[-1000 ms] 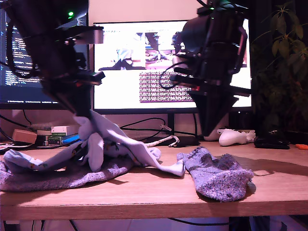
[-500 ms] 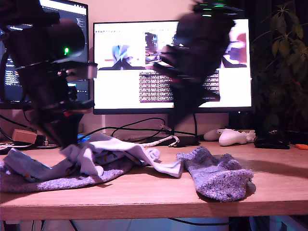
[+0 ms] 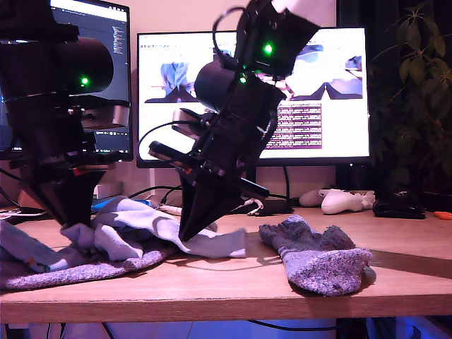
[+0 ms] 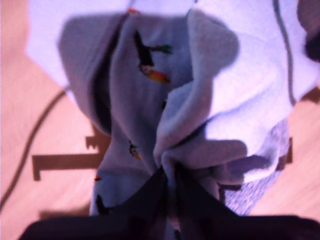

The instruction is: Pair up the socks based on colour and pattern, by placing them on top of one another

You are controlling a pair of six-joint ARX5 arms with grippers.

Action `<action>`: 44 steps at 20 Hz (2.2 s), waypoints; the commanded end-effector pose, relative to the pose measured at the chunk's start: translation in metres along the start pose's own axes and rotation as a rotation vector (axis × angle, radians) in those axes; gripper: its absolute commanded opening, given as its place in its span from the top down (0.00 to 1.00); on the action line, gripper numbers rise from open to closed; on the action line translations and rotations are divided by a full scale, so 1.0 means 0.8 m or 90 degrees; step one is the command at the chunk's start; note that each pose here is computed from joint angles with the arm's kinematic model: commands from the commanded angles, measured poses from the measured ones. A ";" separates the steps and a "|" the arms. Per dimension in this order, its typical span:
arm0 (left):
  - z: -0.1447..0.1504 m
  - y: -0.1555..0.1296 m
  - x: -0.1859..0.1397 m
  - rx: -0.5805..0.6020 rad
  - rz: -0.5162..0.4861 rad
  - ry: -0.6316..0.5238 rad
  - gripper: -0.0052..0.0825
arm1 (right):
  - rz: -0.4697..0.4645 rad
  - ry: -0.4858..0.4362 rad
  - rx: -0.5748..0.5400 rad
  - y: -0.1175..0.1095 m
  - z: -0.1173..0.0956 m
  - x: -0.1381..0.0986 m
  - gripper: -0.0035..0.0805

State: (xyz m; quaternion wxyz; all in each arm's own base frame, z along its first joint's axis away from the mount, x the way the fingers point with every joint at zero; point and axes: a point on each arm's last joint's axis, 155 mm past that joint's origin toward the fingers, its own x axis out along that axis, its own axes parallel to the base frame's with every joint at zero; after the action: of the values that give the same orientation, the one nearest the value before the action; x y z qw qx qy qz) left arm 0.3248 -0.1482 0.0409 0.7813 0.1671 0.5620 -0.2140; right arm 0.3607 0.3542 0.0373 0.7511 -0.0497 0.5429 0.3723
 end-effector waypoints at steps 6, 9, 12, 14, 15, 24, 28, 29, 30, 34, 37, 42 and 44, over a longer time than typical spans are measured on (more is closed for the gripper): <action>-0.038 0.019 0.005 -0.020 0.037 0.075 0.97 | 0.087 -0.055 0.016 0.038 0.020 0.057 0.97; -0.041 0.037 0.004 -0.042 0.065 0.078 0.97 | 0.117 -0.069 0.012 0.061 0.023 0.080 0.97; -0.045 0.069 0.000 -0.058 0.123 0.082 0.97 | 0.133 -0.113 0.005 0.075 0.043 0.094 0.97; -0.045 0.083 -0.001 -0.072 0.139 0.077 0.97 | 0.133 -0.149 -0.007 0.076 0.060 0.090 0.97; -0.046 0.087 -0.001 -0.075 0.141 0.077 0.97 | 0.136 -0.157 -0.010 0.076 0.065 0.088 0.97; -0.030 0.084 -0.027 -0.073 0.134 0.044 0.97 | 0.116 -0.134 -0.028 0.031 0.073 -0.018 0.97; -0.011 0.073 -0.052 -0.071 0.105 -0.004 0.97 | 0.093 -0.148 -0.034 0.024 0.077 -0.088 0.97; -0.007 0.065 -0.057 -0.078 0.082 -0.014 0.97 | 0.086 -0.131 -0.032 0.020 0.068 -0.098 0.97; -0.001 0.056 -0.062 -0.080 0.061 -0.024 0.97 | 0.079 -0.116 -0.029 0.015 0.058 -0.110 0.97; 0.027 0.022 -0.075 -0.102 -0.016 -0.066 0.97 | 0.021 -0.089 -0.033 -0.013 0.036 -0.151 0.97; 0.043 -0.013 -0.078 -0.124 -0.096 -0.090 0.97 | 0.001 -0.103 -0.020 -0.024 0.035 -0.183 0.97; 0.076 -0.055 -0.087 -0.145 -0.172 -0.142 0.97 | -0.022 -0.073 -0.014 -0.035 0.015 -0.194 0.97; 0.078 -0.071 -0.080 -0.130 -0.182 -0.138 0.97 | -0.030 -0.056 -0.022 -0.038 0.007 -0.193 0.97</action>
State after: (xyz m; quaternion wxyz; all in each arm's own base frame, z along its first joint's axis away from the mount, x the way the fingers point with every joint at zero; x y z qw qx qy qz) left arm 0.3295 -0.2128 0.1272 0.8171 -0.0185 0.5052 -0.2771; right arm 0.3667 0.2554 0.1706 0.7892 -0.0506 0.4924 0.3636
